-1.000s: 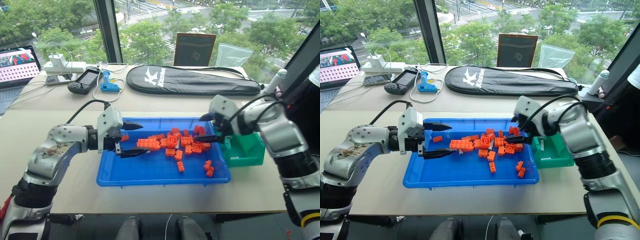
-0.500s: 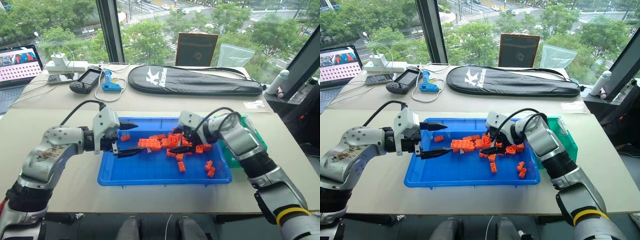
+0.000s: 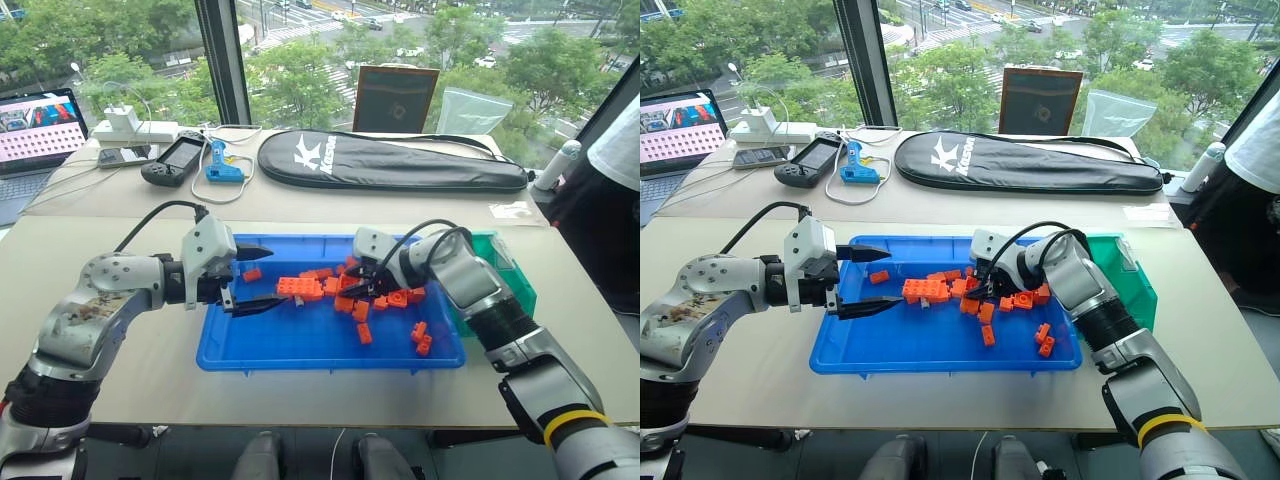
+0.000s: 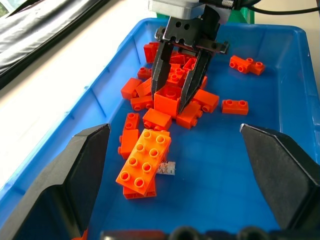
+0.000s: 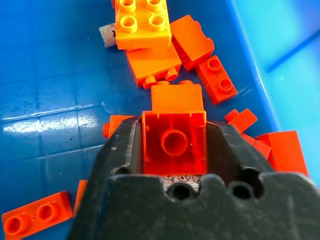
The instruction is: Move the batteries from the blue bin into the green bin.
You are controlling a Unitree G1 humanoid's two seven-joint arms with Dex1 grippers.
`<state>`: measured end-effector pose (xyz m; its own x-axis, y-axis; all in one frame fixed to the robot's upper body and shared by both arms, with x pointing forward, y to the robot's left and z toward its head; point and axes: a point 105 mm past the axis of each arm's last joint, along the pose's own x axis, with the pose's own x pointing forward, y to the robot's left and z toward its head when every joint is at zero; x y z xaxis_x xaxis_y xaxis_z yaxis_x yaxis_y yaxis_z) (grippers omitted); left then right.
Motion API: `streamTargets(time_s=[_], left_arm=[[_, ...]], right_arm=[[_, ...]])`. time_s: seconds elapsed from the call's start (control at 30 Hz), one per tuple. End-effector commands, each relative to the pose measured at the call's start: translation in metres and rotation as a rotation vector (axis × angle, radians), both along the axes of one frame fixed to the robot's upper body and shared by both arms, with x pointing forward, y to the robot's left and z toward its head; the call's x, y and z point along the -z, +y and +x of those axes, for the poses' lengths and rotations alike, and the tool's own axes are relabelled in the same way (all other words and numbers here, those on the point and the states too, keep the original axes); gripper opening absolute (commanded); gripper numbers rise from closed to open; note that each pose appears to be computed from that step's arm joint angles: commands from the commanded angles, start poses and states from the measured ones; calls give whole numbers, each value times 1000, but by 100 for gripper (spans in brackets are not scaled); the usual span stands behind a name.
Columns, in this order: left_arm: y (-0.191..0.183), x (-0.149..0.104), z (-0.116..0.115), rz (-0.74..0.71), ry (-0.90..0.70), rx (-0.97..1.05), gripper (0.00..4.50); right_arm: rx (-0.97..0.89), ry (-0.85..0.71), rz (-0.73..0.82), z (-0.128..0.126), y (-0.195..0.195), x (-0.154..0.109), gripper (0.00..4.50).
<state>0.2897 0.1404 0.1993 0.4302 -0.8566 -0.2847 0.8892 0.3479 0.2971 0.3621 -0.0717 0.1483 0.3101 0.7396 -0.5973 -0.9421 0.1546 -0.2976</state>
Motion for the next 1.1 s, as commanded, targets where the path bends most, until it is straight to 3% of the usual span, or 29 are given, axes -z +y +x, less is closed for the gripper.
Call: streamTargets(time_s=[0.03, 0.17, 0.37, 0.43, 0.47, 0.6, 0.67, 0.87, 1.1], left_arm=[[-2, -10, -1, -2, -47, 13, 450], [-5, -9, 1, -4, -45, 30, 450], [-8, -9, 4, -9, -48, 48, 450], [-9, -10, 5, -9, -50, 50, 450], [-9, -10, 5, -8, -51, 51, 450], [-9, -10, 5, -7, -53, 53, 450], [-9, -10, 5, -7, -53, 52, 450], [-8, -10, 5, -7, -56, 43, 450], [-7, -9, 4, -3, -59, 32, 450]], right_arm=[[9, -79, 64, -2, -13, -44, 141], [73, -108, -17, -3, -46, -53, 141], [182, -137, -72, 10, -73, -39, 141], [194, -174, -111, 13, -78, -35, 241], [195, -186, -117, 14, -78, -36, 256], [169, -225, -94, 11, -69, -47, 398], [124, -239, -82, 6, -60, -52, 443], [-76, -207, 3, -19, -19, -54, 443], [-48, -134, 5, -10, -8, -31, 443]])
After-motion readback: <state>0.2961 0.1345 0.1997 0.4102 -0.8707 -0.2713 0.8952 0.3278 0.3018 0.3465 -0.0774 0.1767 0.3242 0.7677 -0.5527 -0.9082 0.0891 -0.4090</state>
